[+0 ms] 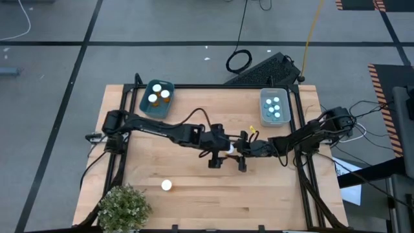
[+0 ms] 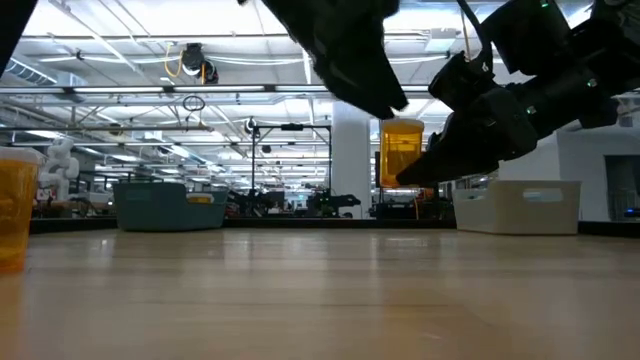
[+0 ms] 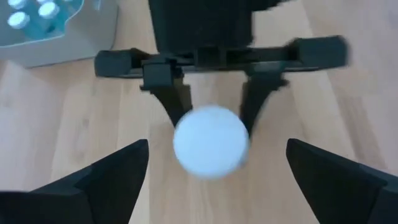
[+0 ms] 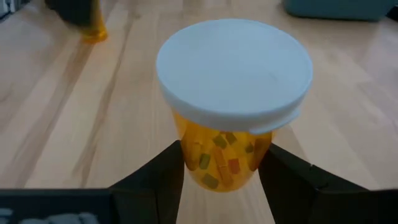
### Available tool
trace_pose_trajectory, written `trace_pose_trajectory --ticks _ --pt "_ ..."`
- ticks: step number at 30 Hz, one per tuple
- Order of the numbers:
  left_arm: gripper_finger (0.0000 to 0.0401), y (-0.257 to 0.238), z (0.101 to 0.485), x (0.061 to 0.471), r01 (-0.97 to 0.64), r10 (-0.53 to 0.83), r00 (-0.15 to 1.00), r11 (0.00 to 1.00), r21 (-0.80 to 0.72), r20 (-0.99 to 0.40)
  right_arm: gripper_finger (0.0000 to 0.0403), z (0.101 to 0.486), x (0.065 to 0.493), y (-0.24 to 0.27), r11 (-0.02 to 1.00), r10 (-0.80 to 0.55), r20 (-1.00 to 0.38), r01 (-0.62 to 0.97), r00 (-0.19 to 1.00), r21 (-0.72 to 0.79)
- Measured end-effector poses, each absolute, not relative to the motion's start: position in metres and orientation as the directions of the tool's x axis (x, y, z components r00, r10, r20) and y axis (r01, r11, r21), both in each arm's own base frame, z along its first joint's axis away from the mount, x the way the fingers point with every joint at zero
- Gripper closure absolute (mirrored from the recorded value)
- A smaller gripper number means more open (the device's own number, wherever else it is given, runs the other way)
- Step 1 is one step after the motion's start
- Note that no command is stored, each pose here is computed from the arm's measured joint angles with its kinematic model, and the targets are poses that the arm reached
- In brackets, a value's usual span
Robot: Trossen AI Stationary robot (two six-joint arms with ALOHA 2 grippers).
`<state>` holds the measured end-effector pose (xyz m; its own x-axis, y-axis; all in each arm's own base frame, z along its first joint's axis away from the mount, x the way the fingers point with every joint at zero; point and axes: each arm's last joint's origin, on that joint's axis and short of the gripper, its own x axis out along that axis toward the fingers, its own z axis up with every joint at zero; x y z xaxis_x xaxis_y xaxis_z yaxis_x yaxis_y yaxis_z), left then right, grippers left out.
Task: Pick and place medicine bottles into bin by pill shape (circle, oval)
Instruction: Put the orange capsule bottle into the blue bin
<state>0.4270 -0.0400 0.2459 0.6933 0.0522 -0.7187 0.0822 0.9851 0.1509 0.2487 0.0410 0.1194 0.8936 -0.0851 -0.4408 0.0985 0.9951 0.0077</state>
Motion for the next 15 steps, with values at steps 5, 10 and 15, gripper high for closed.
trace_pose_trajectory --ticks 5,10,15 --pt "0.0034 -0.031 0.230 0.436 0.075 0.046 0.680 0.989 0.131 -0.732 0.0225 0.119 0.249 0.041 0.995 -0.088 -0.441 0.099 0.893 0.002" --pt "0.0065 -0.026 0.224 0.442 0.051 0.057 0.689 0.991 0.127 -0.723 0.0225 0.120 0.249 0.041 0.995 -0.088 -0.437 0.100 0.895 0.003" --pt "0.0108 -0.026 0.219 0.442 0.057 0.057 0.677 0.990 0.130 -0.734 0.0225 0.120 0.249 0.041 0.995 -0.088 -0.435 0.101 0.896 0.007"
